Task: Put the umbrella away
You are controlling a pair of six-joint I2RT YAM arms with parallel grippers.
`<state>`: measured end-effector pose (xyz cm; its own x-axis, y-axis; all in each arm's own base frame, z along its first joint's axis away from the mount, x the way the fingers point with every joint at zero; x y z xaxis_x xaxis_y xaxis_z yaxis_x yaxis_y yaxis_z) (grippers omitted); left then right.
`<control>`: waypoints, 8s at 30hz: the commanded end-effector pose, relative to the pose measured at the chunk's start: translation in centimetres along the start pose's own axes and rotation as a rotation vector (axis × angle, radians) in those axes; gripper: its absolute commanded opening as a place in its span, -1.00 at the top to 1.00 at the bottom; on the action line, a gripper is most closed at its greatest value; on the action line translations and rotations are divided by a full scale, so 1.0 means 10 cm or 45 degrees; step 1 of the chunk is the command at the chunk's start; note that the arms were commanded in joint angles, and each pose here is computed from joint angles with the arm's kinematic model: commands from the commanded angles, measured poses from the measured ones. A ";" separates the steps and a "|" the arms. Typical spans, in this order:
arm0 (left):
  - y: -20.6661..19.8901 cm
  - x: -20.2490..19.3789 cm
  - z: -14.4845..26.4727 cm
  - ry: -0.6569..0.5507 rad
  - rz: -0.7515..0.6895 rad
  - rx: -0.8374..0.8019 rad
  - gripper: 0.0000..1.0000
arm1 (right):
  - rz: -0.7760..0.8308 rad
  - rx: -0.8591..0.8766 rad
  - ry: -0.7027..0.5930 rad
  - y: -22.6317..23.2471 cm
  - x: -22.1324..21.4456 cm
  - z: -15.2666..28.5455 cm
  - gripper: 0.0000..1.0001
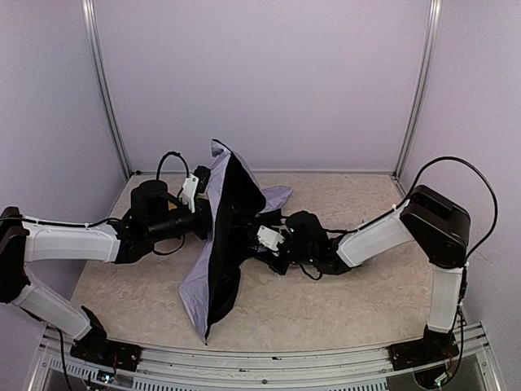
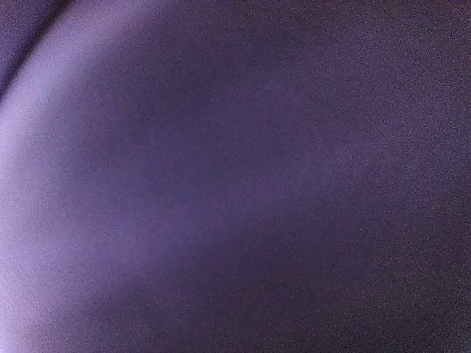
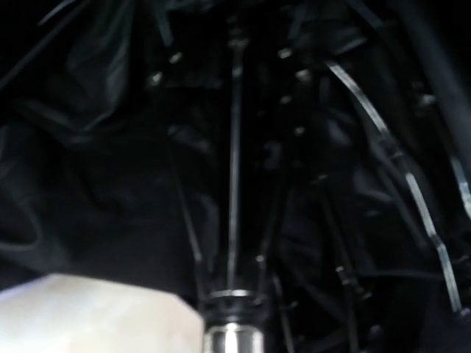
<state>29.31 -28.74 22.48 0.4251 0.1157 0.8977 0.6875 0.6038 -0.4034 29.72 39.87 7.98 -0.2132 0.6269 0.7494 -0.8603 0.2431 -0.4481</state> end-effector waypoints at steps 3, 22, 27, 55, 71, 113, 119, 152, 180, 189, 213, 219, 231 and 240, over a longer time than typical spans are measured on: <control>-0.10 0.16 0.02 -0.069 -0.025 -0.041 1.00 | 0.005 -0.089 -0.078 -0.14 0.17 0.01 0.73; -0.45 1.28 1.09 -0.537 -0.250 0.131 -0.98 | -0.142 -0.119 -0.530 -2.08 1.53 2.07 1.00; -0.45 1.08 1.03 -0.473 -0.278 0.085 -0.87 | -0.005 -0.055 -0.655 -2.16 2.06 2.64 1.00; -1.11 -0.31 -0.14 -0.152 -0.423 -0.432 -0.51 | -0.035 -0.169 -0.846 -2.33 2.59 3.25 1.00; -0.36 -0.57 -0.17 -0.080 -0.270 -0.231 1.00 | 0.046 -0.184 -0.762 -2.25 2.56 3.36 1.00; 1.51 0.21 -1.59 -0.146 -0.412 0.529 -0.13 | -0.666 1.104 0.208 1.27 -0.37 1.02 1.00; 2.04 0.92 -1.31 -0.271 -0.169 0.958 -0.84 | -0.793 1.050 0.293 1.17 -0.60 0.96 1.00; -1.13 -1.39 0.26 0.563 -0.769 -0.274 -0.85 | -0.896 0.992 0.363 0.87 -0.76 0.83 1.00; 0.47 -2.11 -0.76 0.947 -0.117 0.107 1.00 | -0.679 0.941 0.072 0.93 -0.12 0.85 0.40; 0.56 -2.25 -0.70 1.003 -0.170 0.137 1.00 | -0.602 0.434 0.076 0.43 -0.02 1.21 -0.25; 0.53 -2.20 -0.67 0.999 -0.182 0.127 1.00 | 0.229 0.285 -0.148 0.95 1.19 1.03 1.00; 0.47 -2.19 -0.68 0.978 -0.221 0.114 1.00 | -0.049 0.109 -0.153 0.22 1.02 0.94 1.00; 0.48 -2.09 -0.76 0.868 -0.171 0.087 1.00 | -0.406 0.343 0.056 0.39 -0.13 0.31 1.00; 0.62 -1.60 -0.87 0.618 -0.080 0.178 0.23 | -0.491 0.465 0.229 0.72 -0.64 0.20 1.00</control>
<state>30.96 -35.52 4.41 0.5888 -0.3418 0.7325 0.7203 0.6331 -0.2836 25.11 37.45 4.93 0.1180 0.6017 0.7899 -0.9733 0.2280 -0.0282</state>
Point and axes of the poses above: each gripper's point midway between its finger pads, its own z axis back along the fingers, its own y axis along the line the jaws close on, x = y × z, the point moved 3 cm from there along z, back along the fingers, and after that the axes turned 13 degrees about z, right-handed, at the moved point
